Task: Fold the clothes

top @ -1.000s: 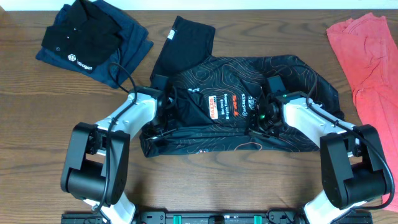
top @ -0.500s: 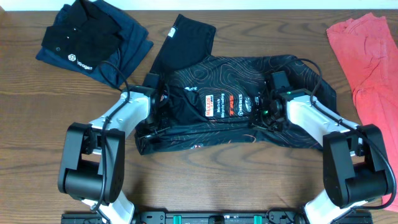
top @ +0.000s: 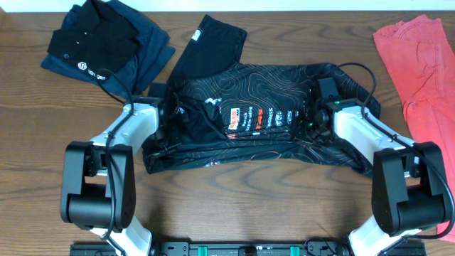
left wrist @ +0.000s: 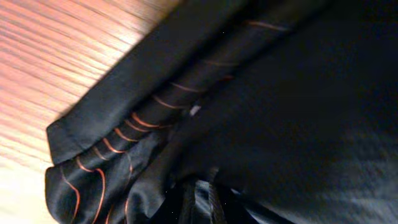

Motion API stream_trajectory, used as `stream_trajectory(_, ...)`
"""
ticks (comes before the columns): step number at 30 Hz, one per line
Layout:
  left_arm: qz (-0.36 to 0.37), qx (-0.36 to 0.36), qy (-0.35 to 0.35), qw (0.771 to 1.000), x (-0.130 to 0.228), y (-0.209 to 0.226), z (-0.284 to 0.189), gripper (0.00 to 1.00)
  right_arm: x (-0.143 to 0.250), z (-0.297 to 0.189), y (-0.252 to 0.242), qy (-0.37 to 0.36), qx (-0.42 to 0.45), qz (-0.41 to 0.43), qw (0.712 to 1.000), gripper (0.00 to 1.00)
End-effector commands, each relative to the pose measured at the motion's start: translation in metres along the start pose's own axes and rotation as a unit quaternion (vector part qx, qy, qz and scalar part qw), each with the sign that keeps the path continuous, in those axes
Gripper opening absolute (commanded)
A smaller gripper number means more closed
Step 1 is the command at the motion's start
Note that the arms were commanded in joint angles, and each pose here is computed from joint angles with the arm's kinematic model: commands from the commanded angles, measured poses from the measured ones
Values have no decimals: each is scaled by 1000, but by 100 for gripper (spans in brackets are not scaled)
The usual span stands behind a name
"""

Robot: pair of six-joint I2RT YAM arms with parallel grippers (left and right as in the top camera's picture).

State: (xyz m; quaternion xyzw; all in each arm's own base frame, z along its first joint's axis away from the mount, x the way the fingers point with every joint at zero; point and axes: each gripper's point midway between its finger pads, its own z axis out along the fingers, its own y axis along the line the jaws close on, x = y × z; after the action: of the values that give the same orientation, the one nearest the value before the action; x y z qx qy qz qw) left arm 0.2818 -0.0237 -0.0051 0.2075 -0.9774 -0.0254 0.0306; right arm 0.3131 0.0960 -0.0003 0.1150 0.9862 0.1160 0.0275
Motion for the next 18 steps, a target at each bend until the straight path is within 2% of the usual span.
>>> stream_trajectory(1,-10,-78,-17,997,-12,41,7,13,-12,-2,-35,-14,81,11,997,33)
stream_trajectory(7,-21,-88,-12,996,-18,56,1,13,-24,-34,-50,-12,141,21,990,34)
stream_trajectory(12,-32,-89,-8,996,-21,61,-8,12,-25,-53,-46,-1,146,30,989,34)
stream_trajectory(15,-35,-87,-12,996,-23,61,-20,6,-22,-59,-45,8,147,39,988,33)
stream_trajectory(18,-57,-81,-23,995,-24,61,-38,6,-16,-58,-33,27,112,37,993,31)
